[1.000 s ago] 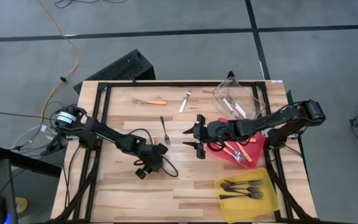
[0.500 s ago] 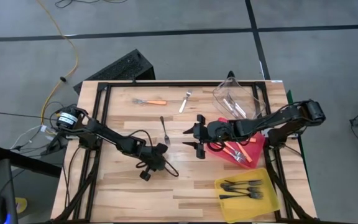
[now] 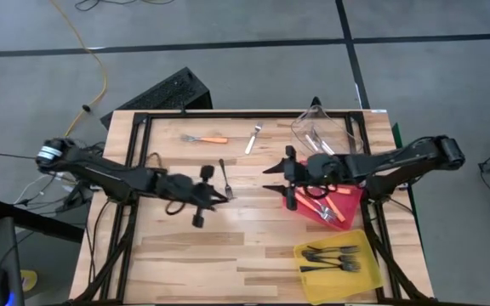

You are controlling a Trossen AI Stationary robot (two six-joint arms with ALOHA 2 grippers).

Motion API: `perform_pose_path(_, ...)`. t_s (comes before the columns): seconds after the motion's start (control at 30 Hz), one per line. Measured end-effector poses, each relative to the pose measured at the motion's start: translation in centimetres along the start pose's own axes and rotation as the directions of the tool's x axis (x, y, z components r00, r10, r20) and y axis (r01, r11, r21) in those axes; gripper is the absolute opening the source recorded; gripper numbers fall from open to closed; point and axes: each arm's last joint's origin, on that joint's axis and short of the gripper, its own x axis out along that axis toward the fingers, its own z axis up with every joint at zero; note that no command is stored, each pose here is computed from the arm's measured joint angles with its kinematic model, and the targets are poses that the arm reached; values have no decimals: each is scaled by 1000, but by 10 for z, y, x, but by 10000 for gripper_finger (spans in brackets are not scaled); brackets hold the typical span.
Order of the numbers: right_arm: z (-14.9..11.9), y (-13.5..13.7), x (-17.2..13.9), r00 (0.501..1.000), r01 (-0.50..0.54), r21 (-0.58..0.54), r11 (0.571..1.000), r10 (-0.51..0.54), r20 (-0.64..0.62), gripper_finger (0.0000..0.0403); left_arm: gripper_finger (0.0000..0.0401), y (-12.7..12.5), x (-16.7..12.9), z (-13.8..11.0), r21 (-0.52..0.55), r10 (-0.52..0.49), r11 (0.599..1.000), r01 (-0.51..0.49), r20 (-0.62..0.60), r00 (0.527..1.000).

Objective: Sort silverware by color (type)
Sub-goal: Put the orange fork into the red bin

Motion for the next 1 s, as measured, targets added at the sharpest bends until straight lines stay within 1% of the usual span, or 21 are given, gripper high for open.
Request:
perform_pose_path(0.1, 7, 2, -5, 999, -9, -44, 999, 11, 52, 230, 0, 9, -19, 18, -9, 46, 999, -45, 159, 986)
perform_pose_path(0.23, 15, 9, -7, 991, -20, -102, 995, 33, 133, 230, 0, 16, -35, 36, -33, 30, 999, -20, 343, 939)
perform_pose_path(0.33, 18, 16, -3, 982, -23, -154, 988, 51, 182, 230, 0, 17, -39, 44, -39, 30, 999, -14, 431, 902)
perform_pose_path(0.4, 17, 18, -1, 979, -25, -181, 983, 61, 193, 230, 0, 17, -38, 47, -34, 26, 999, -12, 465, 885)
perform_pose_path(0.5, 21, 22, 5, 966, -17, -177, 984, 62, 251, 230, 0, 17, -34, 51, -6, 16, 1000, -15, 516, 857)
perform_pose_path(0.6, 16, 22, 15, 967, -13, -176, 984, 57, 247, 230, 0, 16, -29, 54, 47, -4, 998, -28, 572, 821)
perform_pose_path(0.73, 12, 21, 28, 961, 5, -159, 987, 39, 272, 230, 0, 16, -26, 61, 78, 19, 993, -91, 653, 757)
perform_pose_path(0.83, 11, 20, 38, 948, 23, -144, 989, 24, 317, 230, 0, 17, -22, 63, 97, 7, 990, -104, 699, 715)
perform_pose_path(0.87, 10, 20, 42, 945, 26, -141, 990, 22, 326, 230, 0, 17, -21, 63, 102, 0, 990, -102, 706, 708)
perform_pose_path(1.0, 7, 21, 52, 928, 38, -134, 990, 15, 373, 230, 0, 20, -10, 59, 102, -2, 990, -98, 706, 709)
